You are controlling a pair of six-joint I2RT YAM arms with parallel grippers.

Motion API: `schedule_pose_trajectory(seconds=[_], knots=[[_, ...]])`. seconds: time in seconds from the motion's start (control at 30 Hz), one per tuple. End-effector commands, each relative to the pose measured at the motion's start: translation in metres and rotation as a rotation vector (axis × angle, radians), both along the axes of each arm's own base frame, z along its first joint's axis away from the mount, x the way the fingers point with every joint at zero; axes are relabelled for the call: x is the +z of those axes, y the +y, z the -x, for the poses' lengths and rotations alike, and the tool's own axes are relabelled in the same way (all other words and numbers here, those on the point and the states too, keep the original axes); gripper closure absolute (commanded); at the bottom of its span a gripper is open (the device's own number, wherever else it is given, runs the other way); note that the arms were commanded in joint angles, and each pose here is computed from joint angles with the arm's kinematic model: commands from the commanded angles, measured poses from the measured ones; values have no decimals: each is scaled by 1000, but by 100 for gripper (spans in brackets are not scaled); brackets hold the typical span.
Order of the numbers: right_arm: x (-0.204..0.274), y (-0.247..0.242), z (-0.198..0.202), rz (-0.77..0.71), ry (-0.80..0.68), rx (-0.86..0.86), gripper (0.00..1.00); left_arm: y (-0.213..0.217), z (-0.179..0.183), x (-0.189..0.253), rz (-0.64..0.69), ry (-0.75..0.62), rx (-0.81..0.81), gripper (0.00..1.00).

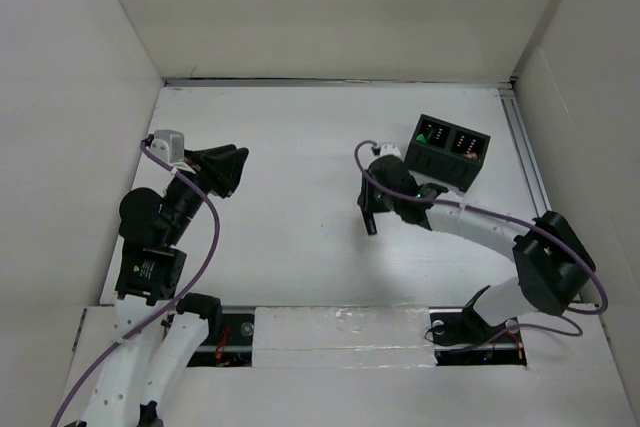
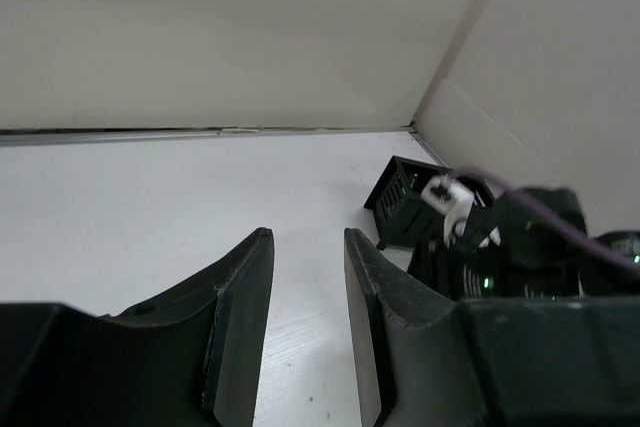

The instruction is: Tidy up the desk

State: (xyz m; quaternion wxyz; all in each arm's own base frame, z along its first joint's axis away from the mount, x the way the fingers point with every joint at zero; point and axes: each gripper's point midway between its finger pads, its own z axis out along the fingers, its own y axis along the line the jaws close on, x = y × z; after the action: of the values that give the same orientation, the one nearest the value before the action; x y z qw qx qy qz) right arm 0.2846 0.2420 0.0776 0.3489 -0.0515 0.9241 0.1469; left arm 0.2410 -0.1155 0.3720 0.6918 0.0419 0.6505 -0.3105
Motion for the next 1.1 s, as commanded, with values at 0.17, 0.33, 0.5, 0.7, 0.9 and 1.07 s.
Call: schedule_pose_trajectory(seconds=[0.17, 0.33, 0.5, 0.7, 0.9, 1.07], knots=[[162, -44, -152, -203, -473, -268, 93, -2, 0, 10, 6, -46, -14, 69], [191, -130, -194, -144, -599, -537, 92, -3, 0, 10, 3, -46, -16, 69], [194, -182, -211, -54, -641, -686, 91, -3, 0, 10, 1, -46, -17, 69], [190, -220, -222, 39, -694, -801, 91, -3, 1, 12, 1, -52, -17, 69], [178, -239, -218, 125, -701, -860, 90, -2, 0, 10, -1, -47, -14, 69], [165, -238, -214, 149, -688, -860, 83, -2, -3, 8, -1, -37, -8, 69]])
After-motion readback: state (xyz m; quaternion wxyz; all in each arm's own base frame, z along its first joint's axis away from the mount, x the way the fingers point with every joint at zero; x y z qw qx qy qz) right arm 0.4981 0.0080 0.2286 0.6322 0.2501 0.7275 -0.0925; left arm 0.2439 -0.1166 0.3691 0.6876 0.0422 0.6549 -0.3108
